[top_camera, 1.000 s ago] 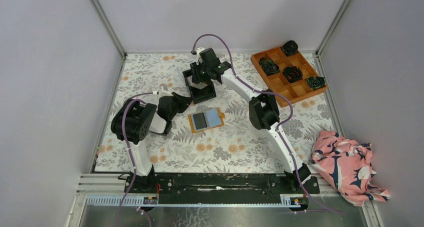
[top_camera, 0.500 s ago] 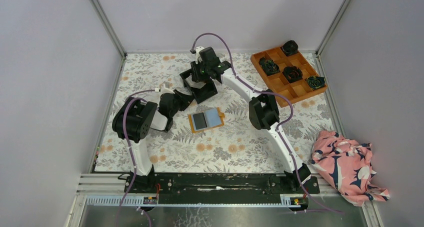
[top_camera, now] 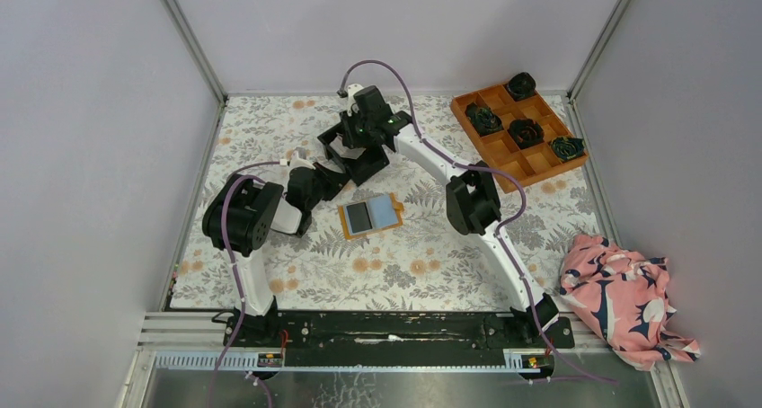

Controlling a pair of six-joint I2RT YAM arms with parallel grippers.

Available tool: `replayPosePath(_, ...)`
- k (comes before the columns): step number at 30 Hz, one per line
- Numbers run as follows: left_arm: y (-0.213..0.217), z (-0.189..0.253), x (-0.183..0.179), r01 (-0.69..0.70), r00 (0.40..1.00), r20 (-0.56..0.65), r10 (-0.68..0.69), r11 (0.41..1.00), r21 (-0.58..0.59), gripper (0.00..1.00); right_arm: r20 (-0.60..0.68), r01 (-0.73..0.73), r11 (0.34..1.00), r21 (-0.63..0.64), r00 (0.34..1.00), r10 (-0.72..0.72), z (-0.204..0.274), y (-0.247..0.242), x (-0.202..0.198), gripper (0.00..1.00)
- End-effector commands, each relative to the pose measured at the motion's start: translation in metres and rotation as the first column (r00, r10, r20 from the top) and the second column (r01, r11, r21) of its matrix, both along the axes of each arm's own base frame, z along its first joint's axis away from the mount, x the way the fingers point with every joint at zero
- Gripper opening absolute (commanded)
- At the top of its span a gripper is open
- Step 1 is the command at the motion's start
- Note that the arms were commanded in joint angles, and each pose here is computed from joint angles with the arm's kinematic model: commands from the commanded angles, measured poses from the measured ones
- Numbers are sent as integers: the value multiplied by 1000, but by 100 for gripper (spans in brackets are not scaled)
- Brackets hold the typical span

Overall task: Put the credit cards into the card holder
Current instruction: Pick up the credit card from the storage box.

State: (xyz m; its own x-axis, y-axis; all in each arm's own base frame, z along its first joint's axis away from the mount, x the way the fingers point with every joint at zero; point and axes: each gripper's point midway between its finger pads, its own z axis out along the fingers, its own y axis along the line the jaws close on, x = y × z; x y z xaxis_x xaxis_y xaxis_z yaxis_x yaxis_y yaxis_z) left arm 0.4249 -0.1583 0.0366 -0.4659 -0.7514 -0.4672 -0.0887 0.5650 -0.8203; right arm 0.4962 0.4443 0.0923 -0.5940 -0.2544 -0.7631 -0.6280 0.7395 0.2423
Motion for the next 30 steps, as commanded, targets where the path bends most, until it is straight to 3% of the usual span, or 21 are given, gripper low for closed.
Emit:
replayPosePath(1,2,12,9,0,999,47,-1,1000,20,17,92,-48,996,73,995,41,67,16,-14,26)
replayPosePath(14,8,15,7,-33,999,39,32,999,30,17,143,-26,998,58,990,17,82,6,-14,21)
replayPosePath(25,23,17,-5,-93,996,9,92,993,67,18,282,91,995,-51,957,-73,80,-26,6,0)
replayPosePath(30,35,16,-7,-151,988,-20,153,983,101,20,329,121,990,-68,940,-92,84,-38,6,0)
